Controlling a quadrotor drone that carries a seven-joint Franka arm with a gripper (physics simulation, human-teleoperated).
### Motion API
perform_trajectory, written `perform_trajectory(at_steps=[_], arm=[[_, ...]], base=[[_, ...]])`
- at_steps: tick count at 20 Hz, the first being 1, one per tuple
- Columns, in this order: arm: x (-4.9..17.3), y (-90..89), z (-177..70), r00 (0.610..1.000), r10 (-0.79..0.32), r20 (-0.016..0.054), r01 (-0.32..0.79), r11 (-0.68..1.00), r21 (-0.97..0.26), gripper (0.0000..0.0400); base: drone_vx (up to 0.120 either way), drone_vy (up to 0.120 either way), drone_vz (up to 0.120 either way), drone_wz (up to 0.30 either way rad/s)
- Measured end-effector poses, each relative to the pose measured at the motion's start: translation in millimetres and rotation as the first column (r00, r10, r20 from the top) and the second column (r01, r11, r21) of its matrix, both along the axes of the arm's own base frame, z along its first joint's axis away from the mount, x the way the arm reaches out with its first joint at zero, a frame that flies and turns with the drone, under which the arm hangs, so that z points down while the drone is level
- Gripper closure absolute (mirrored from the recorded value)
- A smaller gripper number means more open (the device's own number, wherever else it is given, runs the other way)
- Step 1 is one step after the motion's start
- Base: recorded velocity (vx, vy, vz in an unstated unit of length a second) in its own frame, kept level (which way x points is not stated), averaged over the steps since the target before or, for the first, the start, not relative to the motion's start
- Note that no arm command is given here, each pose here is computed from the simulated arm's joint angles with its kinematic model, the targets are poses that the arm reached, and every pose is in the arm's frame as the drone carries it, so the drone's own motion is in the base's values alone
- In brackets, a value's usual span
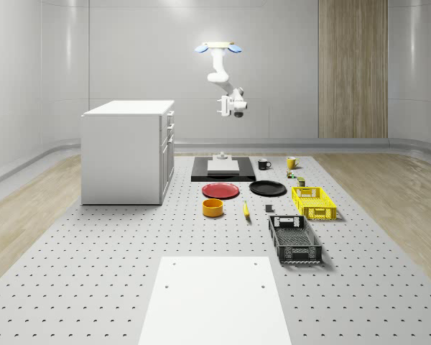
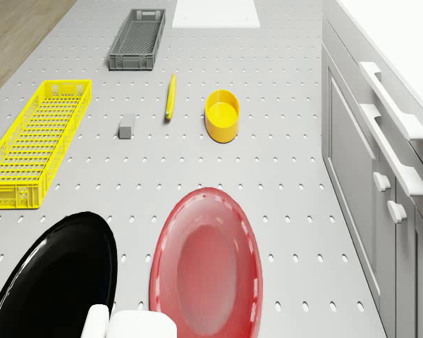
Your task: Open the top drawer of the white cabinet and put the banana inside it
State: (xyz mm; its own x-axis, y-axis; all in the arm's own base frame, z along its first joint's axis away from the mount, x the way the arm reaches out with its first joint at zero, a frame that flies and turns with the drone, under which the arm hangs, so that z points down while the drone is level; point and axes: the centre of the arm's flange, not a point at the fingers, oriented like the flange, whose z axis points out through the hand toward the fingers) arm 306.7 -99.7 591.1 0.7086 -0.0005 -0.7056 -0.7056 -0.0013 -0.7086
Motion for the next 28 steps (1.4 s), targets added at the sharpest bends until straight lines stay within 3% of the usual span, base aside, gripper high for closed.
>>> perform_trajectory(at_steps=[21, 28], arm=[[0.0, 0.0, -0.1, 1.0, 0.0, -0.0002, 0.0, 1.0, 0.0, 0.0], [0.0, 0.0, -0.1, 1.0, 0.0, -0.0003, 0.0, 1.0, 0.0, 0.0]], base=[[0.12, -0.12, 0.0, 0.0], [0.12, -0.006, 0.0, 0.0]])
